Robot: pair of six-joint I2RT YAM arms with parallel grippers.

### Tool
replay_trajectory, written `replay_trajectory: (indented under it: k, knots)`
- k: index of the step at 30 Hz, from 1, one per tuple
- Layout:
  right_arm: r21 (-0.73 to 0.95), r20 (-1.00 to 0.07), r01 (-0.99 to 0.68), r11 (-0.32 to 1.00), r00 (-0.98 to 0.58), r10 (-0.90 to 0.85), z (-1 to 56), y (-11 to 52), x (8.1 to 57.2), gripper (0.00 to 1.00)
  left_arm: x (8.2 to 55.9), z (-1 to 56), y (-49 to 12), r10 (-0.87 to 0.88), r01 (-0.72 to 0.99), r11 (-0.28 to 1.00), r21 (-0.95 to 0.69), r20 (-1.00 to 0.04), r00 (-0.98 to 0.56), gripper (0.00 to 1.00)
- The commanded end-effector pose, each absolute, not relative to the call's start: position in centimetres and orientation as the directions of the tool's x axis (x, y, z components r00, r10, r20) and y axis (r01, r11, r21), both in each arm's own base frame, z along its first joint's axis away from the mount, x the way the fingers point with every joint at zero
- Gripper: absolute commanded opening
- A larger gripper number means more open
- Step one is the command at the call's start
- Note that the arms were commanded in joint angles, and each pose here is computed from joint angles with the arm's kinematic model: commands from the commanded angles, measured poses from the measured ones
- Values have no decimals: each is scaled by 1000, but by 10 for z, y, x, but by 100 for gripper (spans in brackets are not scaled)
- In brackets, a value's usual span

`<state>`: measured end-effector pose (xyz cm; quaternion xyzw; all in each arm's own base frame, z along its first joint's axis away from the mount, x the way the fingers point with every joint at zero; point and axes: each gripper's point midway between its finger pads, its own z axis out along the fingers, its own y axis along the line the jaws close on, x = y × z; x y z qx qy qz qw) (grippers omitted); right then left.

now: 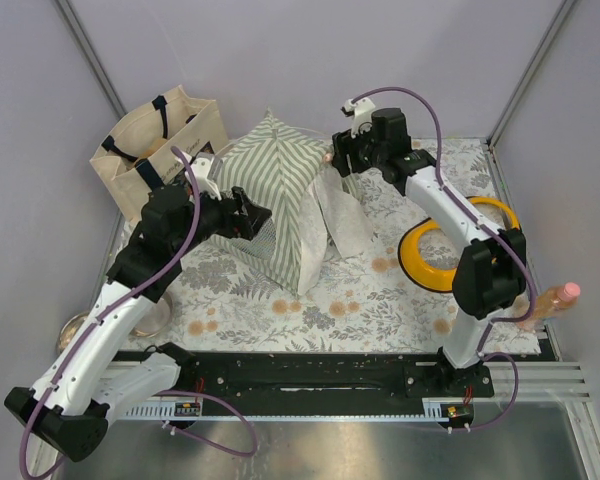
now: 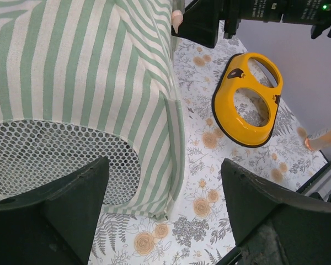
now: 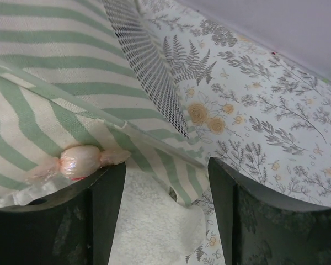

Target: Set up the pet tent

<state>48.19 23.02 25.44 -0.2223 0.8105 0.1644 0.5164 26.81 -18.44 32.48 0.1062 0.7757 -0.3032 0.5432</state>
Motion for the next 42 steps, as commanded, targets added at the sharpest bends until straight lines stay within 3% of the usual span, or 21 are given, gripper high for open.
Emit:
replay_trajectory:
  k: [1,4,7,11,13,26,33,34,36,38,42]
  knots:
    - [-65,-944,-652,755,-204,-258,291,251,494,69,270,322,-176,-159,467,819,-333,-914,-372,85]
    - [-84,-944,-632,771,-198,-265,291,251,508,61,271,320,-174,-150,459,828,-324,-915,-375,86]
    - [-90,-938,-615,783,-212,-275,289,247,511,46,272,320,-172,-141,450,837,-311,-918,-372,86]
    - [-147,-934,-578,803,-186,-305,292,231,502,8,273,322,-170,-135,448,843,-299,-922,-362,86]
    - [-184,-936,-532,826,-161,-312,296,218,497,0,274,319,-169,-129,444,846,-296,-921,-368,86]
    - [-291,-945,-54,955,-139,-296,340,105,439,0,278,314,-178,-133,465,827,-315,-914,-384,86]
    - [-267,-938,-23,963,-225,-265,307,118,444,0,280,305,-170,-148,399,857,-326,-897,-417,86]
    - [-257,-938,-47,965,-226,-261,304,128,444,2,281,304,-167,-152,380,866,-325,-895,-418,86]
    - [-266,-922,-114,957,-258,-287,290,149,444,17,281,298,-160,-156,341,884,-319,-890,-428,86]
    - [-274,-911,-146,951,-277,-305,289,164,441,40,280,289,-151,-158,292,905,-310,-881,-447,86]
    - [-236,-915,-145,961,-300,-270,301,167,423,73,274,271,-137,-177,209,927,-312,-854,-489,87]
